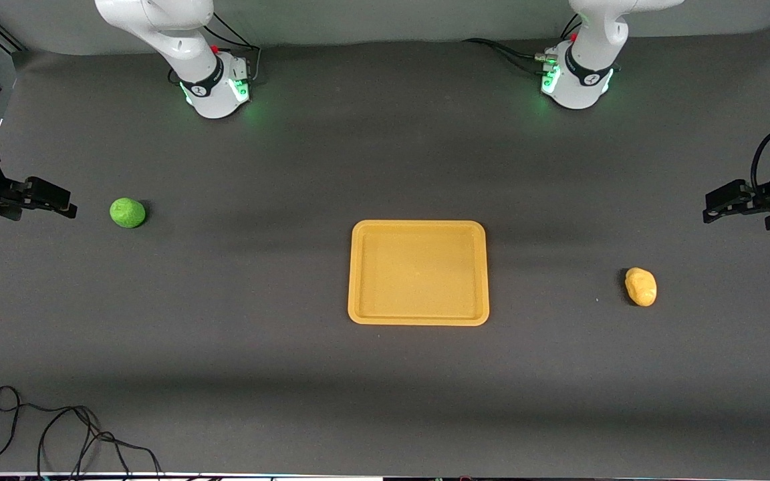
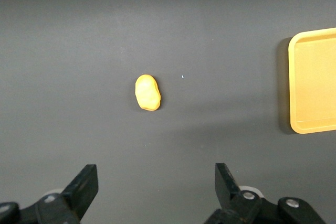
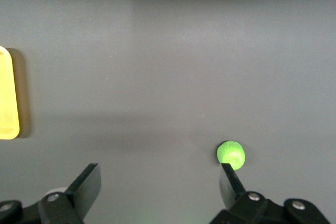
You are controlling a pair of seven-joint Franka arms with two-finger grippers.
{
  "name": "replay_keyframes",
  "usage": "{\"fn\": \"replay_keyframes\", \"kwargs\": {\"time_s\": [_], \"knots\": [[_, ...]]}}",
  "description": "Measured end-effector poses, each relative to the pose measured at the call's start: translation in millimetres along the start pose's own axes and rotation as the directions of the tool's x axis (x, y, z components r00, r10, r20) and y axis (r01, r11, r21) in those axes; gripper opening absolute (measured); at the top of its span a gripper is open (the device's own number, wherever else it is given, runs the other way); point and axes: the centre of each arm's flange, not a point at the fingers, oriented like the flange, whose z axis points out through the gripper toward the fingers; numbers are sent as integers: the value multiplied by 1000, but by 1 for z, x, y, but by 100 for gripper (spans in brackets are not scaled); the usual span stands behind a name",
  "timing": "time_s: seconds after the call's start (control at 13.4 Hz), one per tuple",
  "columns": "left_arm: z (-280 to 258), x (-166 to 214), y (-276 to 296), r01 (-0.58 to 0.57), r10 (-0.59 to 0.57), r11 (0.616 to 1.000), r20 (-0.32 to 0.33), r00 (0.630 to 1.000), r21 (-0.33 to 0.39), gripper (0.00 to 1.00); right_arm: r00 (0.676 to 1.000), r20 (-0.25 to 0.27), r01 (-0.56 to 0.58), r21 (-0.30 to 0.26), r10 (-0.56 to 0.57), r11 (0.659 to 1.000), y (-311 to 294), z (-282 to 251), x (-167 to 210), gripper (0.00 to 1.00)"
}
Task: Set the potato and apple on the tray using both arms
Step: 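Reach the left gripper down toward the yellow potato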
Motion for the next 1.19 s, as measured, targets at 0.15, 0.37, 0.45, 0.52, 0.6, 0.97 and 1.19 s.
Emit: {"fn": "replay_keyframes", "kwargs": {"time_s": [0.15, 0.37, 0.45, 0.52, 0.6, 0.97, 1.19], "knots": [[1, 0, 0, 0, 0, 1000, 1, 1000, 0, 99, 1000, 0, -1, 0, 1, 1000, 0, 0, 0, 100], [1, 1, 2, -3, 3, 1000, 2, 1000, -1, 99, 1000, 1, -17, 1, 17, 1000, 6, 0, 0, 100], [1, 1, 2, -3, 3, 1000, 2, 1000, -1, 99, 1000, 1, -19, 1, 19, 1000, 7, 1, 0, 100], [2, 2, 2, -3, 3, 1000, -1, 1000, 0, 99, 1000, 3, -17, 1, 17, 1000, 6, 2, 1, 100], [6, 4, 1, -3, 3, 1000, -13, 1000, 2, 99, 1000, 6, -13, 1, 13, 1000, 4, 3, 2, 100], [96, 26, -12, 12, -12, 1000, 2, 1000, -1, 99, 1000, 14, -10, 1, 10, 1000, 3, 8, 4, 100], [184, 58, -27, 29, -29, 1000, -16, 999, 0, 99, 1000, 13, -10, 1, 10, 1000, 3, 8, 4, 100]]}}
